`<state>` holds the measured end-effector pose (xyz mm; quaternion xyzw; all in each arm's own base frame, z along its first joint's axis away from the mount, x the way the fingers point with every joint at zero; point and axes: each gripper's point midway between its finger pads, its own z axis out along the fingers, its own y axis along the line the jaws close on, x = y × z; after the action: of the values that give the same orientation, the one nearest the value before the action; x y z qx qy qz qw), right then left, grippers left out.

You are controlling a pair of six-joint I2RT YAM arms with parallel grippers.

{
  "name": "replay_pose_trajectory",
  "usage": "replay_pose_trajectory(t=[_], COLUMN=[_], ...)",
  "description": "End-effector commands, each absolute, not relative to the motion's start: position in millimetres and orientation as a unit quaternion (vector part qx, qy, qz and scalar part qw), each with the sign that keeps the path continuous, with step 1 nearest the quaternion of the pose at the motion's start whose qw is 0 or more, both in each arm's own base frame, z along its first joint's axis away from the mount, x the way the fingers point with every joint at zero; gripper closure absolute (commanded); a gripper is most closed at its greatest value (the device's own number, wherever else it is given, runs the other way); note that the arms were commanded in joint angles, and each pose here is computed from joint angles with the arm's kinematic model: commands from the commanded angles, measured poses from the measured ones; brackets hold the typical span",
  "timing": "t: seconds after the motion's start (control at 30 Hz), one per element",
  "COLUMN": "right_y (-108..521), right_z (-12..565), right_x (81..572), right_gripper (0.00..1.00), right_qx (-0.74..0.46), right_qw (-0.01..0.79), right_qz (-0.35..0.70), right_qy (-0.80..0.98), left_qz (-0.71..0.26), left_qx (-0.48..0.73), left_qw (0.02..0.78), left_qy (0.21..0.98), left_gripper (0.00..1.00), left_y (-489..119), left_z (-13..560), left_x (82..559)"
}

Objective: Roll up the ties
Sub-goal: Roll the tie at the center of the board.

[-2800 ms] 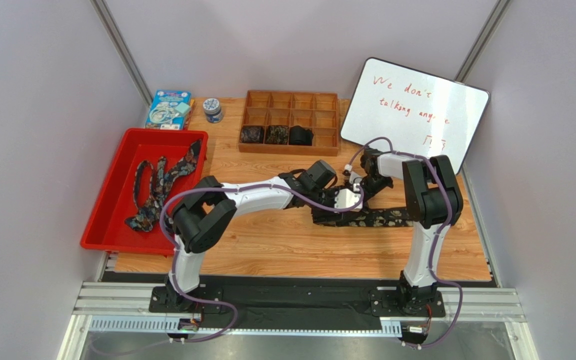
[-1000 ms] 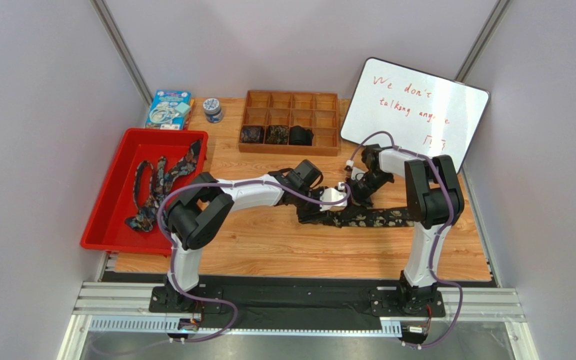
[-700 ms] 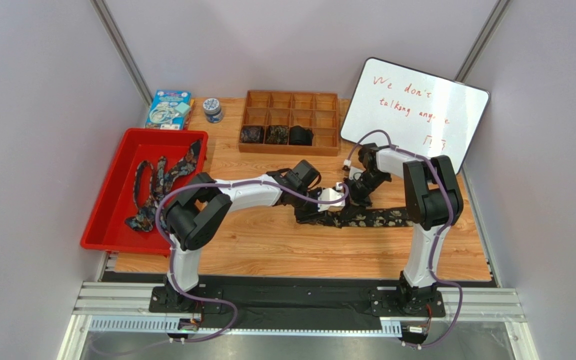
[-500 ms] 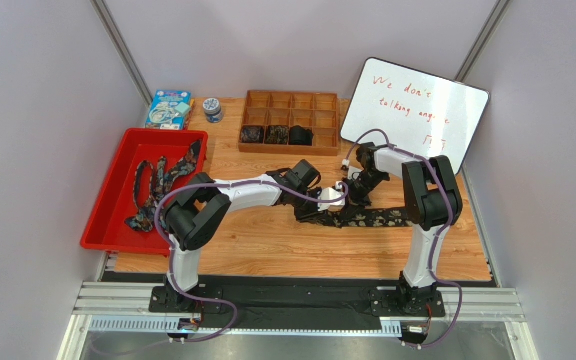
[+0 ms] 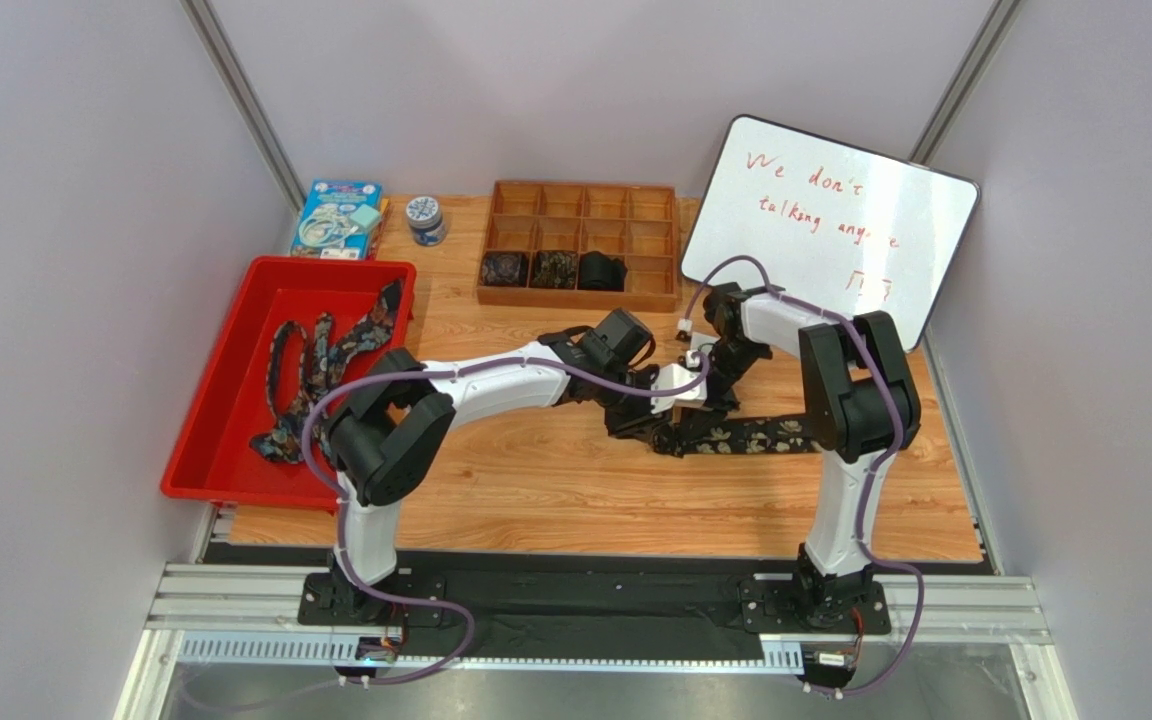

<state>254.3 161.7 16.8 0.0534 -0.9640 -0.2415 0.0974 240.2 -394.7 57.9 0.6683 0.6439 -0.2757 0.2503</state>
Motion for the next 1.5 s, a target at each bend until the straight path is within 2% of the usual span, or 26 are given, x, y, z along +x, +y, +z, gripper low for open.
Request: replay_pose_trajectory(t=[0.0,0.3,0.57,0.8,1.27,1.33,1.4,1.43,1.47], right_y=[149,153,153,152,151,151,151,151,151], right_z=[-15,-16,-19,-19,-20,-20,-21,-21,-22], right_x=[278,276,273,271,269,269,268,268,267], right_gripper=[1.00,1.00,1.00,1.00,1.00,1.00,1.00,1.00,1.00], right_qx=[0.074,0.069,0.067,0.068,0.069,0.067,0.066,0.065,0.066], right_qw=[0.056,0.062,0.067,0.067,0.069,0.069,0.071,0.071,0.072], right_qz=[-0.176,-0.179,-0.181,-0.181,-0.181,-0.182,-0.183,-0.183,-0.183], right_qy=[-0.980,-0.980,-0.979,-0.979,-0.979,-0.979,-0.978,-0.978,-0.978], left_qz=[-0.330,-0.345,-0.364,-0.373,-0.382,-0.375,-0.364,-0.353,-0.344], left_qx=[0.662,0.627,0.587,0.581,0.588,0.583,0.580,0.577,0.580], left_qw=[0.267,0.260,0.251,0.248,0.243,0.250,0.253,0.257,0.261], left_qy=[0.618,0.648,0.679,0.680,0.670,0.676,0.683,0.690,0.691], left_gripper=[0.62,0.60,0.54,0.47,0.41,0.41,0.46,0.48,0.56], left_y=[-430,-450,-459,-449,-435,-437,-441,-440,-440], left_z=[86,65,48,50,56,55,48,44,41], left_x=[230,236,236,225,211,217,224,229,234])
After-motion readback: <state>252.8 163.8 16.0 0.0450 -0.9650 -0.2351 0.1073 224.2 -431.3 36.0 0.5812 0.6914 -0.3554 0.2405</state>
